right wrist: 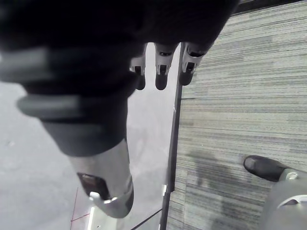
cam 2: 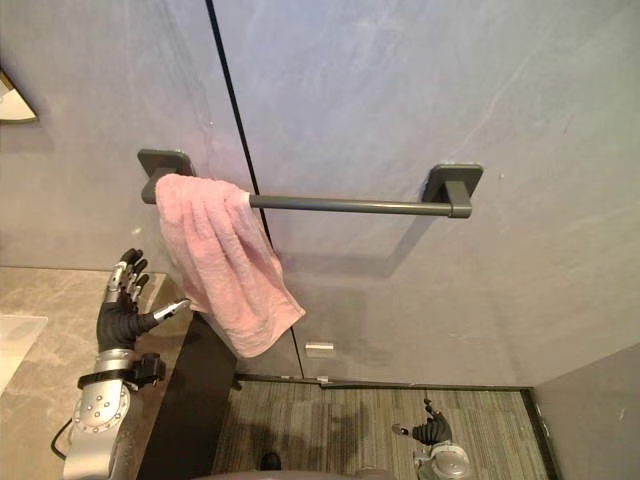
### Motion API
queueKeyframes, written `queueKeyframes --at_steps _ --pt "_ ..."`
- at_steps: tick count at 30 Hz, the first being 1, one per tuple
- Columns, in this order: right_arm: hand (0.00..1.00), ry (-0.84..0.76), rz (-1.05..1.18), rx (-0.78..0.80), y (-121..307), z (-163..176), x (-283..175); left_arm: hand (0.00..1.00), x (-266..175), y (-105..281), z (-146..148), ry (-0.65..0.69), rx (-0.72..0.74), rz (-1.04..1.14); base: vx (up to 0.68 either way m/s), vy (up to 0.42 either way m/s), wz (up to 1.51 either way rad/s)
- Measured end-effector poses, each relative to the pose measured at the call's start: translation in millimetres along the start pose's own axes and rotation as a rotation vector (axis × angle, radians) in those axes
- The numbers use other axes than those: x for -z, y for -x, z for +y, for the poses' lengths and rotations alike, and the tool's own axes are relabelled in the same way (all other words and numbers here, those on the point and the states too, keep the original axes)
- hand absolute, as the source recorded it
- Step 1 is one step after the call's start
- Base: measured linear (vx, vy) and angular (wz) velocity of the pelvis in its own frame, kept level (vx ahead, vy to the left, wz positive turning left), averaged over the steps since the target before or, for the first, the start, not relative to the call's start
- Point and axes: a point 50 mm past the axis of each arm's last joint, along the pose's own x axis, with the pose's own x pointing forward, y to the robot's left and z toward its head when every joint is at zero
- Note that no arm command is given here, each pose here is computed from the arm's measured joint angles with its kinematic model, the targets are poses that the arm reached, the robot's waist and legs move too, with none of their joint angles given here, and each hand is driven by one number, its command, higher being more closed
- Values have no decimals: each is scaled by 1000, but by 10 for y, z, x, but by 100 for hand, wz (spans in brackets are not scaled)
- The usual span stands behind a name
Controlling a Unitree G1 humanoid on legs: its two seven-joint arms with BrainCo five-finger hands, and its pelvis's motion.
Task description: Organize washtable
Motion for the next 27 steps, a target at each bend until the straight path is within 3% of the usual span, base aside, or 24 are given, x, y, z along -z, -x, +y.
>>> queueKeyframes --at_steps 13,14,17,27 --pt "0 29 -10 -12 -13 4 -36 0 -65 -102 -85 -60 99 -41 -22 -6 -2" --pt "0 30 -10 -11 -13 0 -36 100 -66 -102 -108 -67 120 -42 -39 -9 -9" --pt "0 42 -15 -21 -18 3 -52 100 -57 -95 -198 -143 182 -48 -35 -6 -13" --pt "0 66 -23 -42 -16 44 -67 100 23 -145 -286 -179 232 -24 -22 -6 -4"
